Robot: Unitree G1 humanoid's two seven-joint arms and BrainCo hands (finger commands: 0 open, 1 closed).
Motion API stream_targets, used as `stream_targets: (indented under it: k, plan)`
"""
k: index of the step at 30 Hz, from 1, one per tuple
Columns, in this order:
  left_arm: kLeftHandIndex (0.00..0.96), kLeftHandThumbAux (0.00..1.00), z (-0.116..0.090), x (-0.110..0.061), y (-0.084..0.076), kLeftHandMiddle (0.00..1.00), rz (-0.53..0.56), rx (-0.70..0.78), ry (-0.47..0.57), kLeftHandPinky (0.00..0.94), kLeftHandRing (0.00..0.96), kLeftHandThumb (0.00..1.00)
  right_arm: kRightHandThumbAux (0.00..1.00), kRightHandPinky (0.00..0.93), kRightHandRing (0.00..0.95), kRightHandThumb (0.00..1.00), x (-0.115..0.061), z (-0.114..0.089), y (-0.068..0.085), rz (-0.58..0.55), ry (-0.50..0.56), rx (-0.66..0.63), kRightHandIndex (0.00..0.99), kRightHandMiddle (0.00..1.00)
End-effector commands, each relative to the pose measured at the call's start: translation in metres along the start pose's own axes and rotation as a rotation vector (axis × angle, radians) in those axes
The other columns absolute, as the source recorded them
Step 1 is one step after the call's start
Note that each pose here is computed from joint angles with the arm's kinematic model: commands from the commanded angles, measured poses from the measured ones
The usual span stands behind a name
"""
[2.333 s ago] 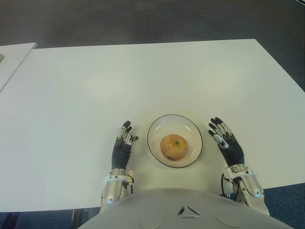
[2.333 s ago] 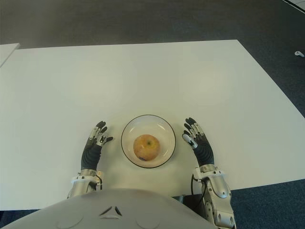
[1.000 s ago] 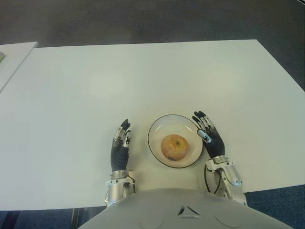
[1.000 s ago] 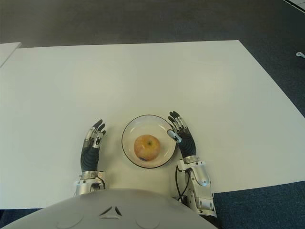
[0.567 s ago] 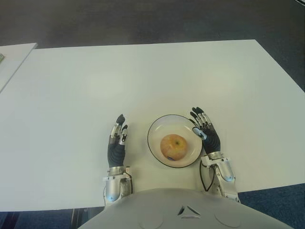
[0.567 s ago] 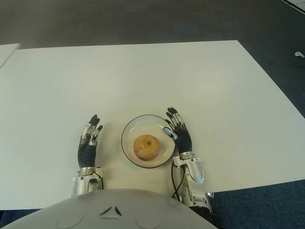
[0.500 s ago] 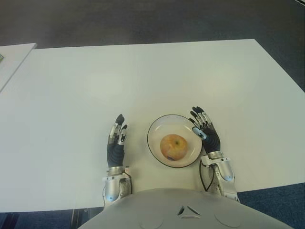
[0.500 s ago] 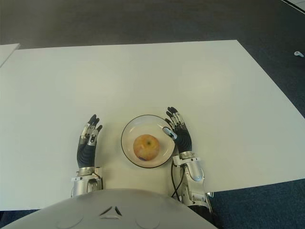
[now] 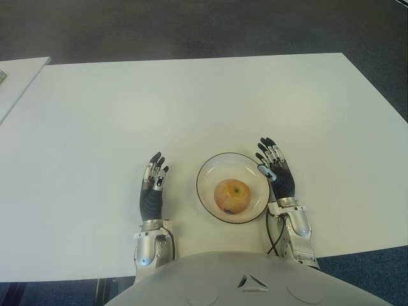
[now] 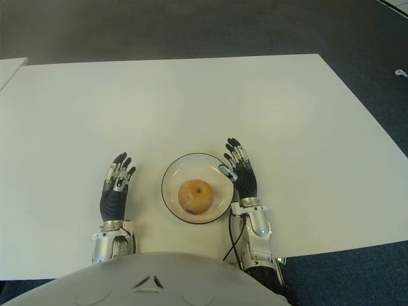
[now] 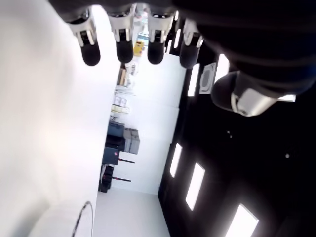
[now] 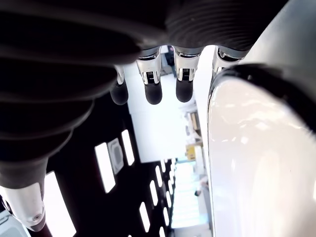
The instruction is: Put the apples into the plate.
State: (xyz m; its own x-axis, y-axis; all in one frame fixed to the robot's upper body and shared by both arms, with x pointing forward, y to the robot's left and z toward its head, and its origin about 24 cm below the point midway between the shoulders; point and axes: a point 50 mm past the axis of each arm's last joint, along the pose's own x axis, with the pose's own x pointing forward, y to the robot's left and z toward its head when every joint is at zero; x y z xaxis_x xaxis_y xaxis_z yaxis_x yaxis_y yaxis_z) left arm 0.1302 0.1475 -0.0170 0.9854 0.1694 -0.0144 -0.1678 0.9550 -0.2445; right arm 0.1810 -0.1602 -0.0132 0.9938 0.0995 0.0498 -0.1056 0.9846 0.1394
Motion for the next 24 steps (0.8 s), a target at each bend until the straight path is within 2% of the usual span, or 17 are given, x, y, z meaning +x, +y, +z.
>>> stream_targets:
  k: [1, 12, 24]
  plan:
    - [0.115, 0.385, 0.004, 0.002, 0.001, 0.091, -0.001, 0.017, 0.034, 0.109, 0.076, 0.153, 0.608, 0.034, 0.016, 0.127, -0.010, -0.009, -0.001, -0.011, 0.072, -0.013, 0.023, 0.048]
    - [0.141, 0.383, 0.009, 0.004, -0.003, 0.094, -0.001, 0.039, 0.090, 0.089, 0.070, 0.153, 0.634, 0.056, 0.022, 0.144, -0.012, 0.003, -0.009, -0.030, 0.057, -0.048, 0.035, 0.050]
    - [0.118, 0.391, 0.009, 0.003, -0.004, 0.099, -0.006, 0.029, 0.115, 0.092, 0.074, 0.142, 0.626, 0.026, 0.022, 0.159, -0.012, 0.010, -0.022, -0.032, 0.099, -0.083, 0.033, 0.060]
